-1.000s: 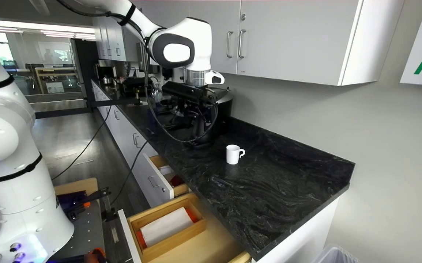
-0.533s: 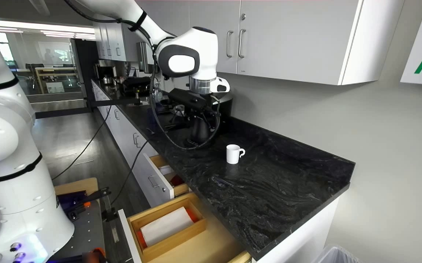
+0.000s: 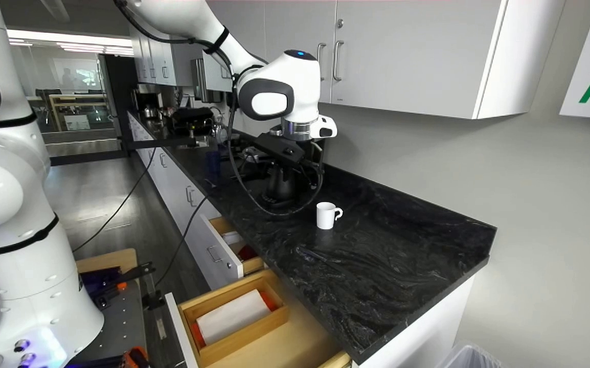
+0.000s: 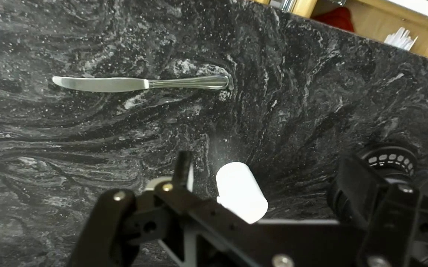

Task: Put the knife in the box that is in the drawer

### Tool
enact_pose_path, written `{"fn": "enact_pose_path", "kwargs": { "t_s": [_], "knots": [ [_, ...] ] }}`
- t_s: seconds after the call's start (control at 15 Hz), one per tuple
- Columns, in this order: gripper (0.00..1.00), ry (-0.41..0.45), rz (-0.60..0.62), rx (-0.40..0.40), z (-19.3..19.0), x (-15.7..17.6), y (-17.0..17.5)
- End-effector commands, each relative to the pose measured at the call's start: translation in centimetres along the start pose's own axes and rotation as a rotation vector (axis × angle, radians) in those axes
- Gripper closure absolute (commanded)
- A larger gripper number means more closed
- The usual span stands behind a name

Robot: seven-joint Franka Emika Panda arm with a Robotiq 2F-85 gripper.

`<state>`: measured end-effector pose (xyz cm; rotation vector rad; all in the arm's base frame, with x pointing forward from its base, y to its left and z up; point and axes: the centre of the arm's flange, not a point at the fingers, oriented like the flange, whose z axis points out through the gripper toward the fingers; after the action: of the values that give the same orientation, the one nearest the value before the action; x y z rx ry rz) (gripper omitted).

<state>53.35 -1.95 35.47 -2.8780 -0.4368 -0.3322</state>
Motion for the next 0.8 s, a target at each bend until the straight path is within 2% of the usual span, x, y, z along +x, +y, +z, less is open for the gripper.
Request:
{"fn": "enact_pose_path", "kwargs": {
  "t_s": [0.0, 0.33, 0.53, 0.6, 0.73],
  "knots": [
    [0.0, 0.026, 0.005, 0.001, -0.2, 0.4, 0.9],
    [0.0, 0.035, -0.019, -0.002, -0.3, 0.5, 1.2],
    [0.0, 0.006, -0.191, -0.012, -0.5, 0.9, 1.8],
    [0.0, -0.005, -0.239, -0.008, -0.2, 3.0, 1.5],
    [0.0, -0.025, -0.315, 0.011, 0.3, 2.3, 0.7]
  ]
}}
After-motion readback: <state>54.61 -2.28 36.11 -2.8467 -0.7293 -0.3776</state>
